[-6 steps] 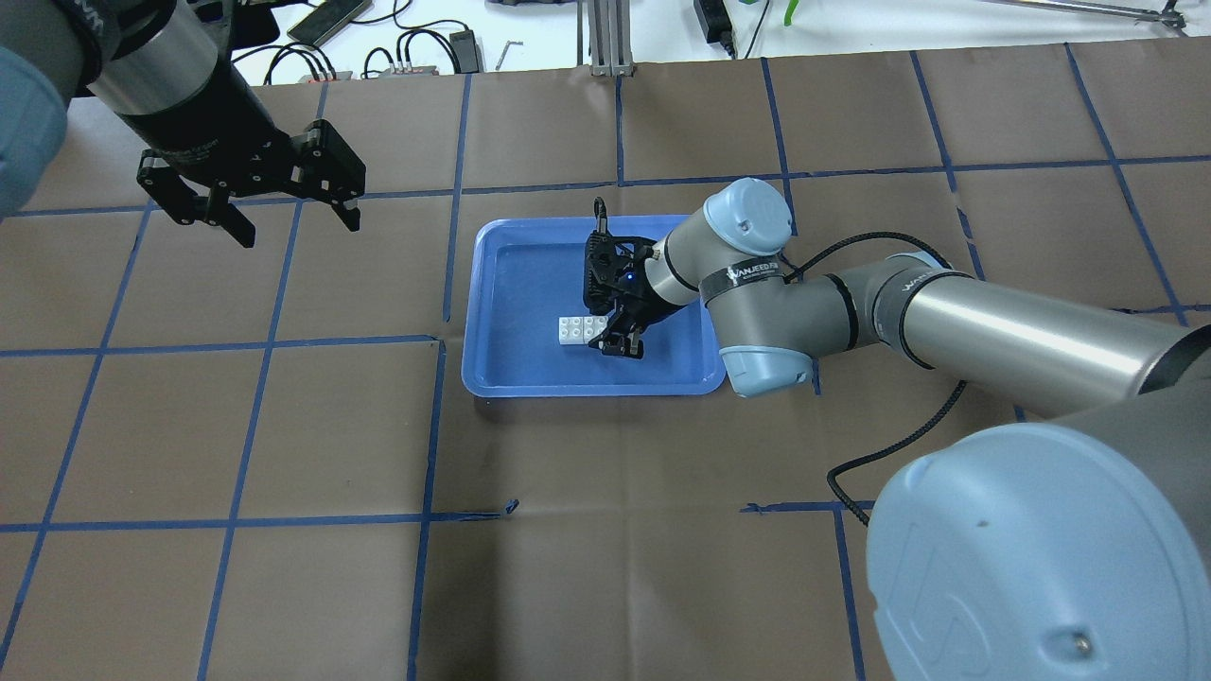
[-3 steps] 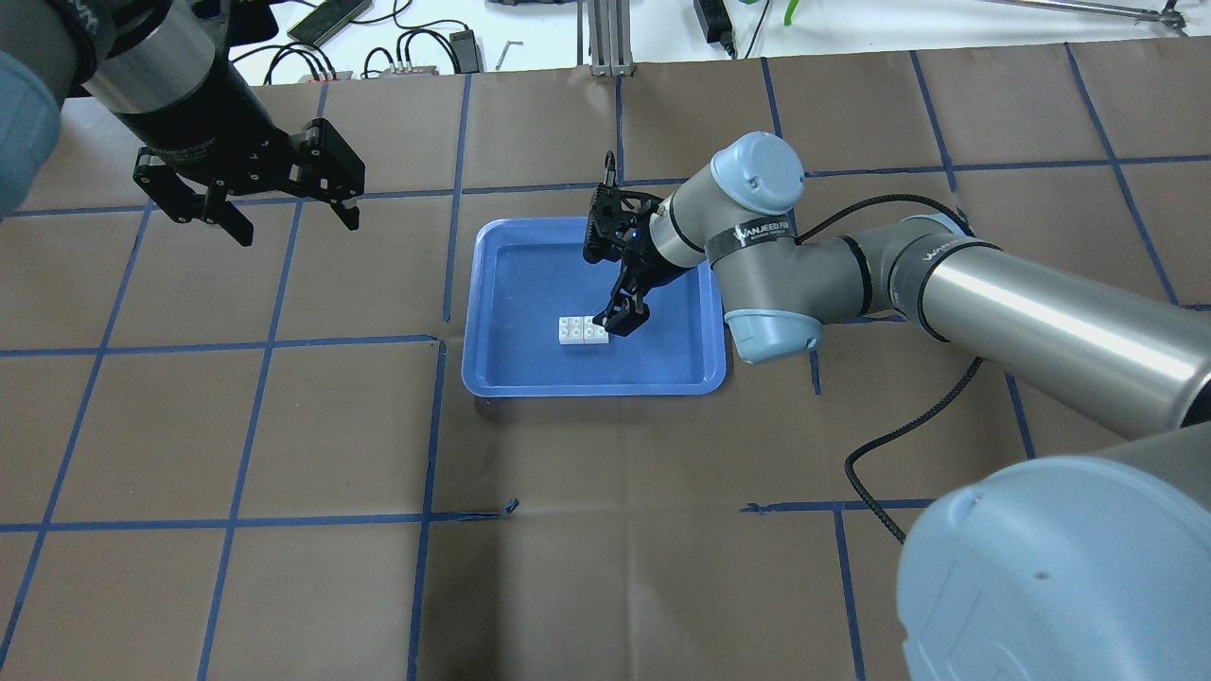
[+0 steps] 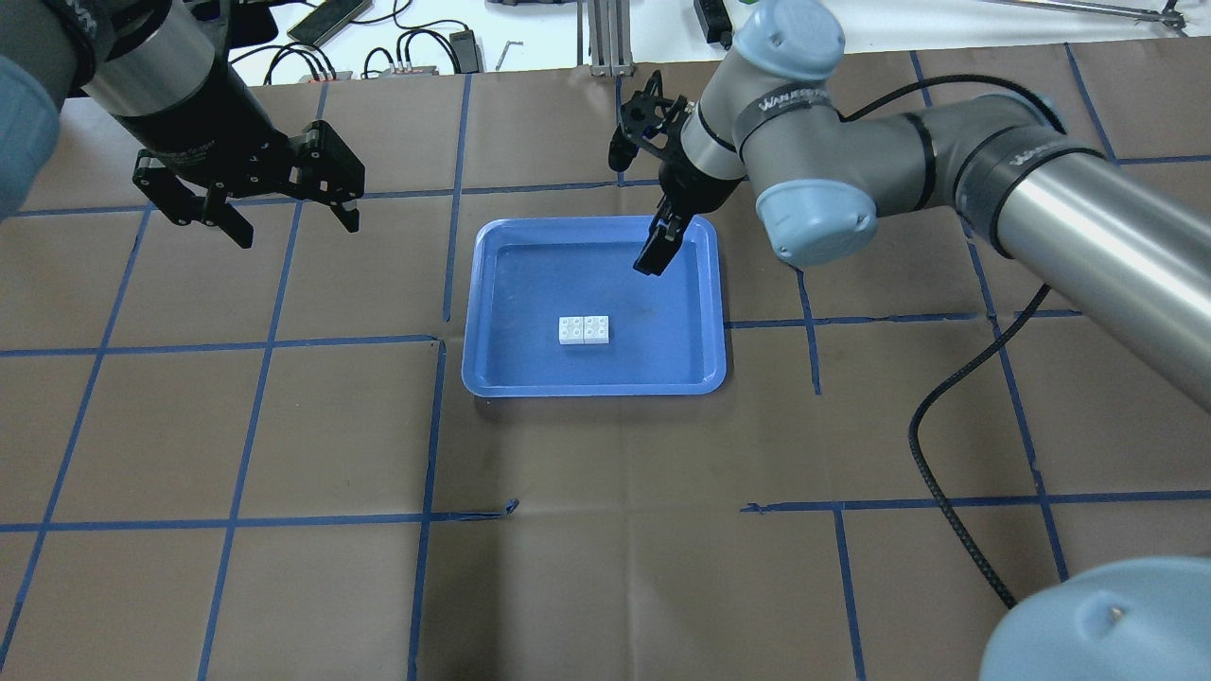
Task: Assemble white blocks and place on blue tray
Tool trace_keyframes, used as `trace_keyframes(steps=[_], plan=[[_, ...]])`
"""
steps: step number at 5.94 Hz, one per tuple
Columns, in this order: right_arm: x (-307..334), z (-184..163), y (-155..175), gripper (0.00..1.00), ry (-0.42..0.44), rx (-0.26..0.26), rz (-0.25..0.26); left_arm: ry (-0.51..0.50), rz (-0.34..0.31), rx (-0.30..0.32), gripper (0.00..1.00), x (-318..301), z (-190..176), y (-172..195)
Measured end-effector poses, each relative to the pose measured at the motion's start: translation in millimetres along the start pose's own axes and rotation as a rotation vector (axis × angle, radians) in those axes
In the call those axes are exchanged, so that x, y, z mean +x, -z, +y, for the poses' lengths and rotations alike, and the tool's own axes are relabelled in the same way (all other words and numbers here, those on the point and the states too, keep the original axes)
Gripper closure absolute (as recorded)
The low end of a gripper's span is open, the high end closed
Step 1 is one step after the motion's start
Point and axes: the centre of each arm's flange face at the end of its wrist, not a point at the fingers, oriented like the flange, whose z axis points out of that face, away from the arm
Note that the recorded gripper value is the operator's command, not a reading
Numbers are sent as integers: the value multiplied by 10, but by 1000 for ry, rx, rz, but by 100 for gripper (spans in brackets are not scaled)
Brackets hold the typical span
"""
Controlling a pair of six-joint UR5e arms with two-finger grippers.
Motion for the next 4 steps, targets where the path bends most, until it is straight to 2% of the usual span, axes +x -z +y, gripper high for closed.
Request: trace_keyframes(steps=[1, 3, 4], plan=[[196, 154, 390, 0, -166, -71, 54, 0, 0, 1, 1, -1, 11, 3], [184, 434, 937, 0, -547, -167, 103, 0, 0, 1, 1, 1, 27, 8], [57, 530, 1157, 0, -681, -205, 124, -1, 0, 0, 1, 4, 31, 5]])
